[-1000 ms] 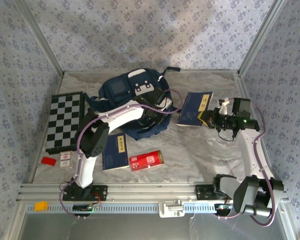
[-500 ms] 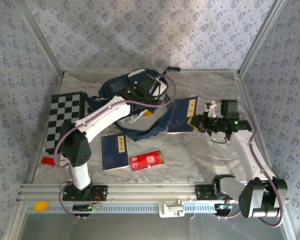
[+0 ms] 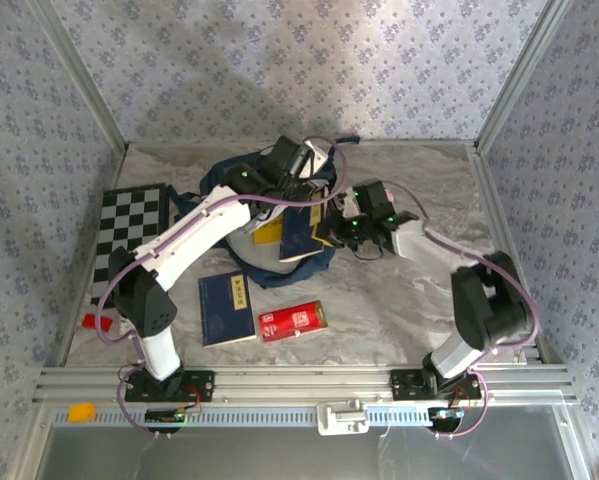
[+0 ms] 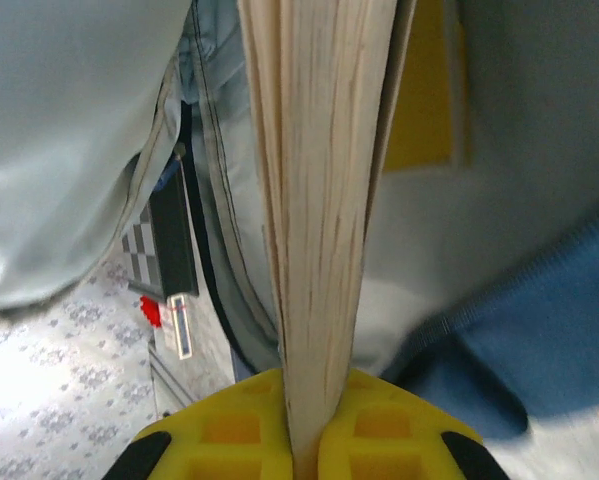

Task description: Pack the student bag

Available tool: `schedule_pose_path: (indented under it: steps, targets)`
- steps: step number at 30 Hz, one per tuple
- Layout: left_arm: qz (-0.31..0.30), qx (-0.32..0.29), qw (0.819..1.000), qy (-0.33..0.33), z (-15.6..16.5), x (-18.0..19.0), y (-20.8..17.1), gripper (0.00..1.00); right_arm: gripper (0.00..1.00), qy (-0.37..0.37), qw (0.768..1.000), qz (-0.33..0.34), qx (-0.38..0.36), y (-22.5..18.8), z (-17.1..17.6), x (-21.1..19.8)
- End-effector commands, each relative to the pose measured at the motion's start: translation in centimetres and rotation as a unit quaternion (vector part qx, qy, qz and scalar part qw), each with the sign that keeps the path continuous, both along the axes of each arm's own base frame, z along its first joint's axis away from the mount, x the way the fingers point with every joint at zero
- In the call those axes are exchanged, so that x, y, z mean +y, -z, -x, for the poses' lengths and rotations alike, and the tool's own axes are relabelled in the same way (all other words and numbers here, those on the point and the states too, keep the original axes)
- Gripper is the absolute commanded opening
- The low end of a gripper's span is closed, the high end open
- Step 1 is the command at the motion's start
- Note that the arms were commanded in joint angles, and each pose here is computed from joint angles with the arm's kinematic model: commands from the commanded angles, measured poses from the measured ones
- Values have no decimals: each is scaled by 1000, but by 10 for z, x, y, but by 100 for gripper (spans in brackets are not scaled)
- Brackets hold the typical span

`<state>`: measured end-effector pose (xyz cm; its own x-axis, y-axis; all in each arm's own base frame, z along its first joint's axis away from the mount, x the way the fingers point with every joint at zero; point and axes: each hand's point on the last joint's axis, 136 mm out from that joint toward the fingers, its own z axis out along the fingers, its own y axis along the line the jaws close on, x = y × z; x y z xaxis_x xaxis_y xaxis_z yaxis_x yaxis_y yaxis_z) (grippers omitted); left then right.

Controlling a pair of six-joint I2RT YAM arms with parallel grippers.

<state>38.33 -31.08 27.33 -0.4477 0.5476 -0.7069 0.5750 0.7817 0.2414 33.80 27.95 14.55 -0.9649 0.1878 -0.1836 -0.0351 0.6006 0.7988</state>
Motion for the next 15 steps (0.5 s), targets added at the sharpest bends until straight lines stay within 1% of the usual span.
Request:
schedule_pose_path:
  steps: [1,2,4,5,6,8,9,10,11,12,13,15]
  targets:
    - [53,-70,996,-26,-13,4,-59,0,0,13,998,-17,-54,-13,-41,29]
    - [59,-73,995,-37,-16,7,-61,0,0,10,998,-16,-63,-10,-51,37]
    - [76,-65,994,-47,-22,11,-60,0,0,5,998,9,-64,6,-64,45]
    - [91,-56,993,-53,-25,14,-59,0,3,10,998,23,-57,17,-71,45]
    - [104,-47,992,-61,-28,18,-58,0,8,11,998,23,-55,25,-78,47]
    - [124,-38,989,-68,-29,22,-59,0,14,8,998,16,-54,30,-84,51]
    - [131,-37,989,-62,-27,21,-59,0,19,7,998,27,-55,33,-86,49]
    - [136,-40,988,-55,-27,19,-60,0,27,5,997,40,-61,33,-85,46]
    - [138,-41,988,-52,-26,18,-59,0,37,5,996,58,-70,33,-84,42]
    - [136,-39,989,-51,-27,18,-57,0,45,4,995,74,-73,32,-82,36]
    - [133,-36,989,-50,-27,17,-55,0,49,1,993,87,-75,31,-78,31]
    - [126,-31,990,-55,-29,20,-50,0,52,8,988,132,-76,30,-67,14]
